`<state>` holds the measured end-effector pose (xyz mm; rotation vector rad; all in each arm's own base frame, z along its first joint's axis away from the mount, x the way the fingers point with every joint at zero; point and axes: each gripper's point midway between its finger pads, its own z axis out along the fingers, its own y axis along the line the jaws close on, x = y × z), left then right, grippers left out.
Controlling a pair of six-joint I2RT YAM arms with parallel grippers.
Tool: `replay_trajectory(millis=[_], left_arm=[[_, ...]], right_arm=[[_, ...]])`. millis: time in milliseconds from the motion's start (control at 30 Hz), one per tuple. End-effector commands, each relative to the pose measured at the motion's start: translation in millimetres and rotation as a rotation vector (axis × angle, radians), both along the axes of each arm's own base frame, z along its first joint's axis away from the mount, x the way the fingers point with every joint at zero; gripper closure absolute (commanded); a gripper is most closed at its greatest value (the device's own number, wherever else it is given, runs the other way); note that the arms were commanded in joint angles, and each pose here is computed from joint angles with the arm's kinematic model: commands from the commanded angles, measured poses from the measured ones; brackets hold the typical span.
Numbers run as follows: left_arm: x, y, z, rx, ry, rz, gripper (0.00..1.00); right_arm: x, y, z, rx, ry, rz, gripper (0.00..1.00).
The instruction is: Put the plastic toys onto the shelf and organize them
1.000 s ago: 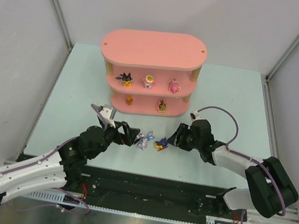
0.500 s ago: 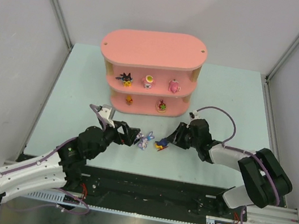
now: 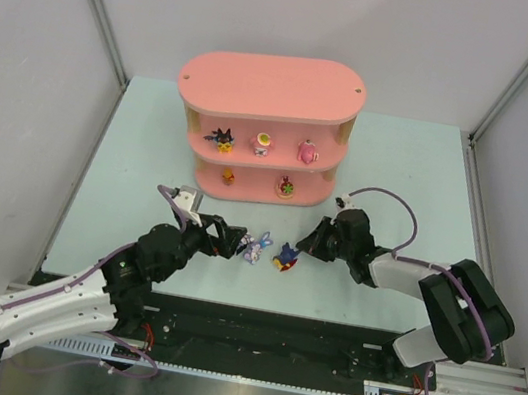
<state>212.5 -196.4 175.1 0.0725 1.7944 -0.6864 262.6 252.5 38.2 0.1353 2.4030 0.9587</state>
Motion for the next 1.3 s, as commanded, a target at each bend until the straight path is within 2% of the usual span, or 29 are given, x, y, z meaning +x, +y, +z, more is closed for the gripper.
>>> replay_trajectory(millis=[0,433,467,500,600,700,867,1267], left_arm=[[1.0,-0.4,3.8,-0.027,-0.014,0.010,0.00],[1.6,-2.1,4.9,-0.028,-0.018,0.006,0.00],[1.9,-2.2,5.2,-0.029,-0.019,0.006,0.00],[2.0,-2.7,4.7,-0.026,-0.019,0.004,0.00],[2.7,-5.2,5.7,-0.026,-0.018,0.000,0.00],[3.6,-6.9,6.8,-0.026,-0.017,-0.003,0.00],[3.3,-7.2,6.4,-0.028,-0.015,-0.004,0.00],[1.2,-0.8,1.5,-0.025,-0.008,0.010,0.00]], right_arm=[[4.4,-1.7,13.7,0.010,-0.044,-0.007,1.00],[3.0,-19.0,62.4,-0.009,-0.184,-0.022,1.00],[1.6,-19.9,61.0,-0.013,-0.176,-0.021,0.95],[1.8,-20.7,60.9,-0.010,-0.171,-0.021,0.76],[-2.8,-16.0,58.4,0.021,-0.132,0.002,0.49],[-3.3,-14.3,54.2,0.034,-0.098,-0.012,0.40],[-3.7,-9.4,53.1,0.032,-0.090,-0.038,0.38],[-4.3,-1.2,25.4,-0.033,-0.028,-0.130,0.49]])
